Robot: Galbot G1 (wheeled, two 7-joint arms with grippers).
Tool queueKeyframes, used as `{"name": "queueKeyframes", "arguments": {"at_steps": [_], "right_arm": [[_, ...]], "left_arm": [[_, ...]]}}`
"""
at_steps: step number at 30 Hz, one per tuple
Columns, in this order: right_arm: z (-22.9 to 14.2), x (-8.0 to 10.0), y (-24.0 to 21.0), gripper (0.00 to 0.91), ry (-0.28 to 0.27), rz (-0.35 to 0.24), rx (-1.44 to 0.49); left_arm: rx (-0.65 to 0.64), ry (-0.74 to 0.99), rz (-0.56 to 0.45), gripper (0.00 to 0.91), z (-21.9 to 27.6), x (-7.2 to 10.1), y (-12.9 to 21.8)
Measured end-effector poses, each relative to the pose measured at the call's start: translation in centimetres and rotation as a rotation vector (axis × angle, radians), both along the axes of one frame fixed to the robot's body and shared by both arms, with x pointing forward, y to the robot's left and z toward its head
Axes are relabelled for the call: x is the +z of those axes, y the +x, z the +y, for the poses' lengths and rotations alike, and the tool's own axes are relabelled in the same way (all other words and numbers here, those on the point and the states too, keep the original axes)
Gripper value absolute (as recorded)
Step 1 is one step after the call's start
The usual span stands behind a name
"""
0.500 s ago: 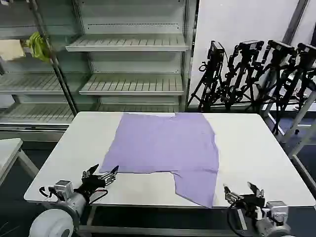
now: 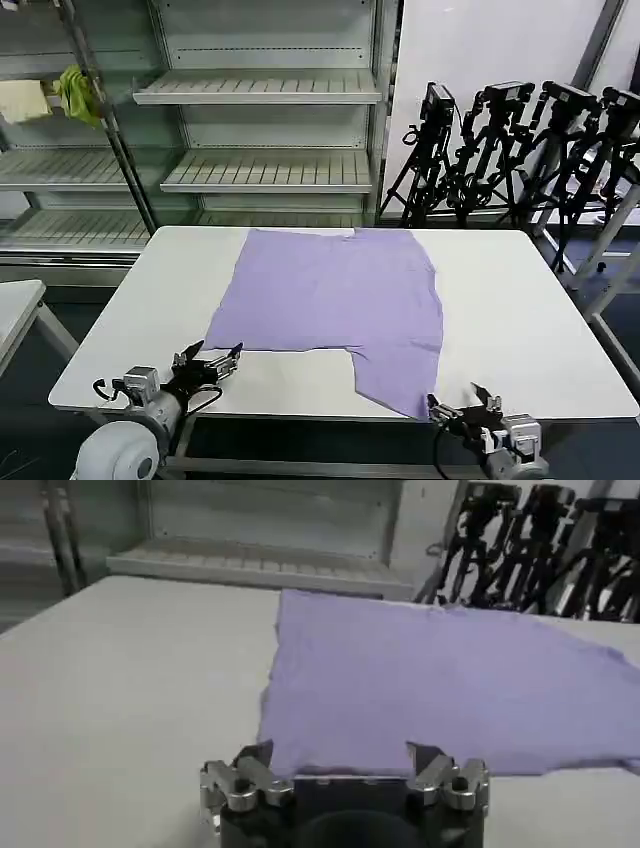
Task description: Fold and organize the clothes.
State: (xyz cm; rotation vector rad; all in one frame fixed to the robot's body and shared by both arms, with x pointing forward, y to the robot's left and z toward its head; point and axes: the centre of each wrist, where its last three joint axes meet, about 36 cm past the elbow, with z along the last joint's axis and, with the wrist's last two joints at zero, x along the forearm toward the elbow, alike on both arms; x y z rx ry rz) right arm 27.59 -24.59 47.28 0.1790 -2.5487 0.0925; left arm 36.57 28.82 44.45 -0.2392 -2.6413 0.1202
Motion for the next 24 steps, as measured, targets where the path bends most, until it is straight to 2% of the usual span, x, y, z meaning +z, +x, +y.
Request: {"name": "queueKeyframes", "arguments": {"at_steps": [13,24], "right_arm": [[1.2,-1.1,-0.3,0.907,0.01,0.017,0.026],[1.3,-0.9,-0.7,0.907,0.014,0.018,0.036]], "left_arm": [[0.016,0.01,0.009,0.907,0.4,-0.9,1.2],[0.027,0.019,-0.005,0.907,0.9,-0.4,1.2]]}}
